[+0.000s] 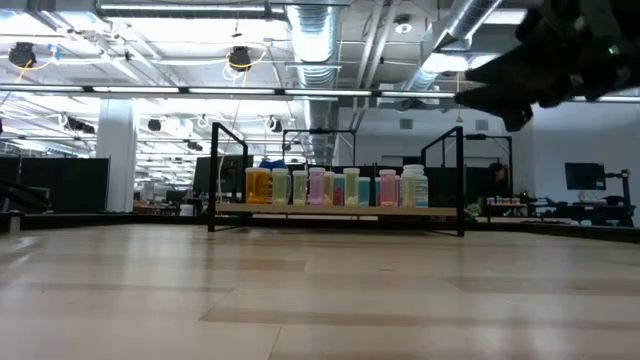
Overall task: Pick and place medicine bottles onto shelf by color
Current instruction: Return to Home Position
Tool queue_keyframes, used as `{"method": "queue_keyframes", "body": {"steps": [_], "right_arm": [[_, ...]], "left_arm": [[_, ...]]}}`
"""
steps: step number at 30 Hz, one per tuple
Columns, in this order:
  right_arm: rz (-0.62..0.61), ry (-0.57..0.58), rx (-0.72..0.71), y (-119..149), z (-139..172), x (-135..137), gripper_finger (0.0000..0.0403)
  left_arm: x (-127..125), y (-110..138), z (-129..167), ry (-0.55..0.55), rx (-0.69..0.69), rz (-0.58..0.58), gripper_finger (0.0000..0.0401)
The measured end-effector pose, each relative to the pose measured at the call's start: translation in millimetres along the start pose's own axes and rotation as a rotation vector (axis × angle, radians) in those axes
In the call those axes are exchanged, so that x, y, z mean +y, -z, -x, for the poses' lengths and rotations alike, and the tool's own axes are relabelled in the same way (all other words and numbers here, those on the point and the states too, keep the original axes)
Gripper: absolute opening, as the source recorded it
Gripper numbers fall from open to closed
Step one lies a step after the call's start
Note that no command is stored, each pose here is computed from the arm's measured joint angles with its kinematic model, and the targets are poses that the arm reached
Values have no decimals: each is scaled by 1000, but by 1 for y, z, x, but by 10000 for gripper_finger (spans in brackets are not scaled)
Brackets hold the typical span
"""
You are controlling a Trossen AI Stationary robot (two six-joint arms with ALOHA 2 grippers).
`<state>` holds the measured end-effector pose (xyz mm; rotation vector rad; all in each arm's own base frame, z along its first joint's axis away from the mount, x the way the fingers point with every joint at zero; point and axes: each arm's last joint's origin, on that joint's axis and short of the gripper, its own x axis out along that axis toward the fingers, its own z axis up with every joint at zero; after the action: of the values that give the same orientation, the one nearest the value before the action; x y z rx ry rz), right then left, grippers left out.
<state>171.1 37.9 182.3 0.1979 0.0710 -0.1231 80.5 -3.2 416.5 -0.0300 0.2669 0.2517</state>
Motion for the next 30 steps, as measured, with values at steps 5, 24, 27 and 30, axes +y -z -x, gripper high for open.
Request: {"method": "queue_keyframes", "body": {"steps": [5, 24, 27, 30], "right_arm": [[-23, -14, -36, 15, 10, -7, 245], [17, -14, 69, 40, 19, -17, 244], [18, -12, 73, 41, 19, -17, 244], [26, -9, 90, 42, 19, -17, 244]], "left_arm": [[0, 0, 0, 0, 1, 20, 281], [-14, 41, -37, 46, 104, 97, 281], [-20, 62, -57, 54, 111, 55, 281], [-26, 80, -73, 63, 76, 19, 281]]}}
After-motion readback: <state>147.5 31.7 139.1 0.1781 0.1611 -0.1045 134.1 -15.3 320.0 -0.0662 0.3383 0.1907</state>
